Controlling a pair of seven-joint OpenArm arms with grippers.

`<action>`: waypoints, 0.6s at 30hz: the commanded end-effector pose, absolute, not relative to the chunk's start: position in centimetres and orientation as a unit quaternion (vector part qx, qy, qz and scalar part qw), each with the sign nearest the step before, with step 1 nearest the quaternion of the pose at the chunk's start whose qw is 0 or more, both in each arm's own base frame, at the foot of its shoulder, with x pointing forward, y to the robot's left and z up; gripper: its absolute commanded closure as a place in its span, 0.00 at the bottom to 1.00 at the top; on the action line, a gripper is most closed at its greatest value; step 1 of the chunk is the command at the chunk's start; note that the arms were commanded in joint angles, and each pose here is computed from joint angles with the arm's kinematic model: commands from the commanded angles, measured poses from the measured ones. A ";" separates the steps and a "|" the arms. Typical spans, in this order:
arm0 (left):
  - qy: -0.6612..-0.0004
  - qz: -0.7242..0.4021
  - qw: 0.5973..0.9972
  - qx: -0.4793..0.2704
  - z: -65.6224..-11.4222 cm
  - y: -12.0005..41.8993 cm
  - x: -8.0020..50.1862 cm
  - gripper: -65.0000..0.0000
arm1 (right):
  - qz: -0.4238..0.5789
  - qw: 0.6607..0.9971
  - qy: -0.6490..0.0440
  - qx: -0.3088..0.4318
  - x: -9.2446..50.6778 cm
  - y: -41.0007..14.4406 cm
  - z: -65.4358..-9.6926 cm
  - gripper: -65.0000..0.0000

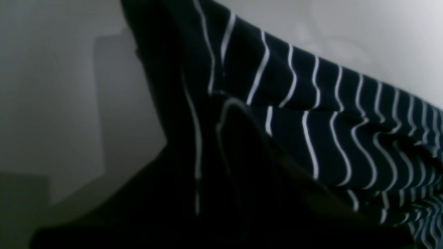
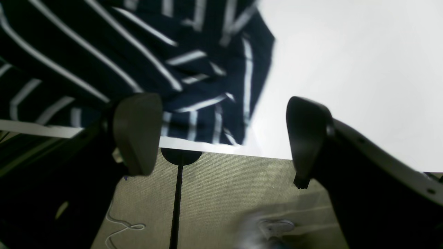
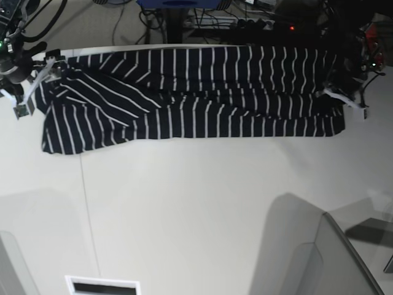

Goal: Layout the t-shirt on the table in an organized manner, then fold the t-shirt properly
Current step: 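Grasp both shirt ends and pull the strip straight with both grippers, then grasp the strip end with the left gripper and fold it toward the middle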

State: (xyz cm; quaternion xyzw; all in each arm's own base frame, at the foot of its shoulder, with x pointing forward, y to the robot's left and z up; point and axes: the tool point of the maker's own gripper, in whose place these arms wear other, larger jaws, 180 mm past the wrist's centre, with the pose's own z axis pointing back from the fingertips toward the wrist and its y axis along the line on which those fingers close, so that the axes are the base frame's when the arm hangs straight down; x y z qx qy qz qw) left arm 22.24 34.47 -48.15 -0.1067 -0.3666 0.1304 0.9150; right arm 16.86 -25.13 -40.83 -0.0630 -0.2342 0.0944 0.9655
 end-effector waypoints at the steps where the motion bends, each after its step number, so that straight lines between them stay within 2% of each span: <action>1: -0.389 0.129 0.909 -0.079 -46.2 37.3 23.1 1.00 | 0.098 0.962 -0.246 -0.068 17.3 -25.4 -40.2 0.19; 8: -0.437 0.063 0.897 -0.018 -40.7 40.1 23.5 1.00 | 0.098 0.962 -0.244 -0.069 17.3 -25.4 -40.2 0.19; 13: -0.469 0.044 0.882 0.024 -37.7 37.4 23.3 1.00 | 0.098 0.962 -0.245 -0.069 17.3 -25.4 -40.2 0.19; 18: -0.491 0.101 0.864 0.041 -36.8 33.8 21.8 1.00 | 0.098 0.962 -0.246 -0.069 17.5 -25.4 -40.1 0.19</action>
